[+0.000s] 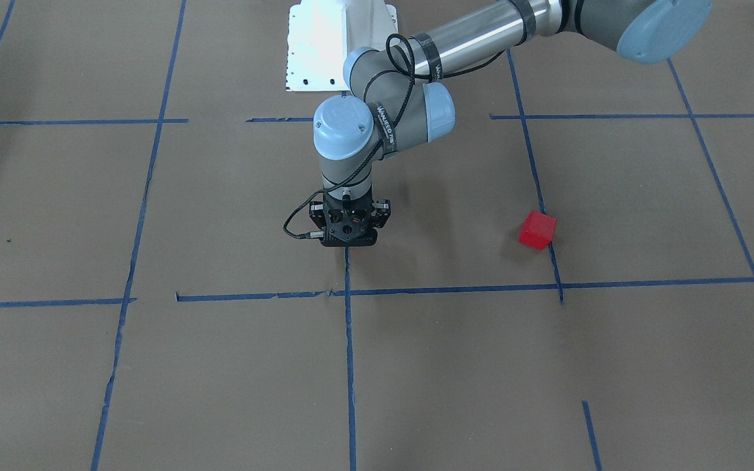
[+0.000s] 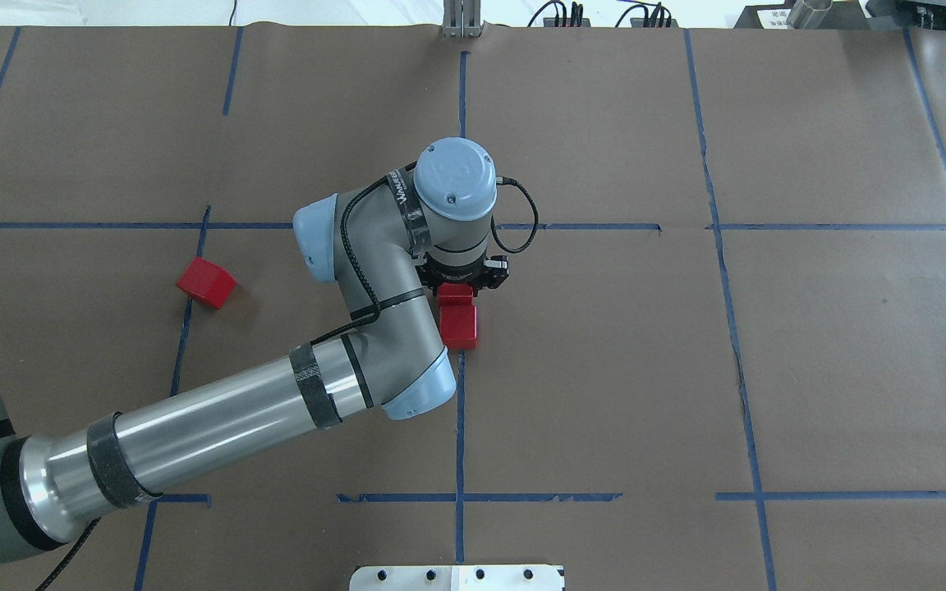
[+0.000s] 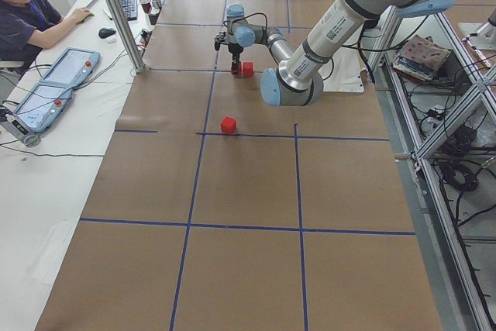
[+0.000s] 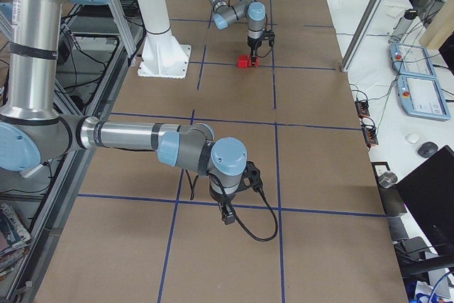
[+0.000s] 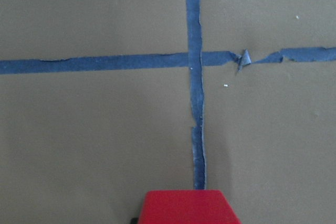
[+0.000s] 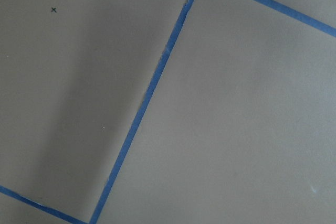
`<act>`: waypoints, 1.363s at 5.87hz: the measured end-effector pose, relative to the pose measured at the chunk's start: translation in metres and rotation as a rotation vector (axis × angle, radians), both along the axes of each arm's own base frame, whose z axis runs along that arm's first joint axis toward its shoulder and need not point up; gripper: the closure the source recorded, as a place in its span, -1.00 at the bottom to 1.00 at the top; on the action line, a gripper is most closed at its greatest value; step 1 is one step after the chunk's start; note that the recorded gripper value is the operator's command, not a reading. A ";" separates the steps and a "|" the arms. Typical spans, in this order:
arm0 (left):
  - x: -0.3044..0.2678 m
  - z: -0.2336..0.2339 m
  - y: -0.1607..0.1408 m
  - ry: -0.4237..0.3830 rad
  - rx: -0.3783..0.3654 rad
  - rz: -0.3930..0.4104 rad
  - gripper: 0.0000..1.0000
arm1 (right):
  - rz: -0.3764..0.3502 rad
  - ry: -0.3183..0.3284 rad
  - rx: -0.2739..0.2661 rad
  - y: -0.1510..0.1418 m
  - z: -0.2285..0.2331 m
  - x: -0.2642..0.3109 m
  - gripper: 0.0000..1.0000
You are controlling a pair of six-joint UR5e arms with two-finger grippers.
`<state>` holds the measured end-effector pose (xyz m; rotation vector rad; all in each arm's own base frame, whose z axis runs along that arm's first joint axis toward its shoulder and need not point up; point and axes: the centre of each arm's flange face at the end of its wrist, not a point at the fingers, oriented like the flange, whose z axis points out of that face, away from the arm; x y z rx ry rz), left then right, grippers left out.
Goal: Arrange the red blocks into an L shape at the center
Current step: 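Lower the cube just beyond the center cube, farther from the robot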
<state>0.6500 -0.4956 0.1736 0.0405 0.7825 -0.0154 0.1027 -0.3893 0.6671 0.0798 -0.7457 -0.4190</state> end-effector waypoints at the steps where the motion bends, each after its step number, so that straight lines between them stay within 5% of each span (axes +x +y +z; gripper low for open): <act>1: 0.002 0.000 0.003 0.001 -0.006 -0.002 0.66 | 0.000 0.000 0.000 0.000 0.000 0.000 -0.99; 5: 0.007 0.002 0.009 0.002 -0.008 0.008 0.60 | 0.001 0.000 -0.002 0.000 0.001 0.000 -0.99; 8: 0.008 0.003 0.010 0.003 -0.005 0.011 0.24 | 0.001 0.000 -0.003 0.000 0.001 0.000 -0.99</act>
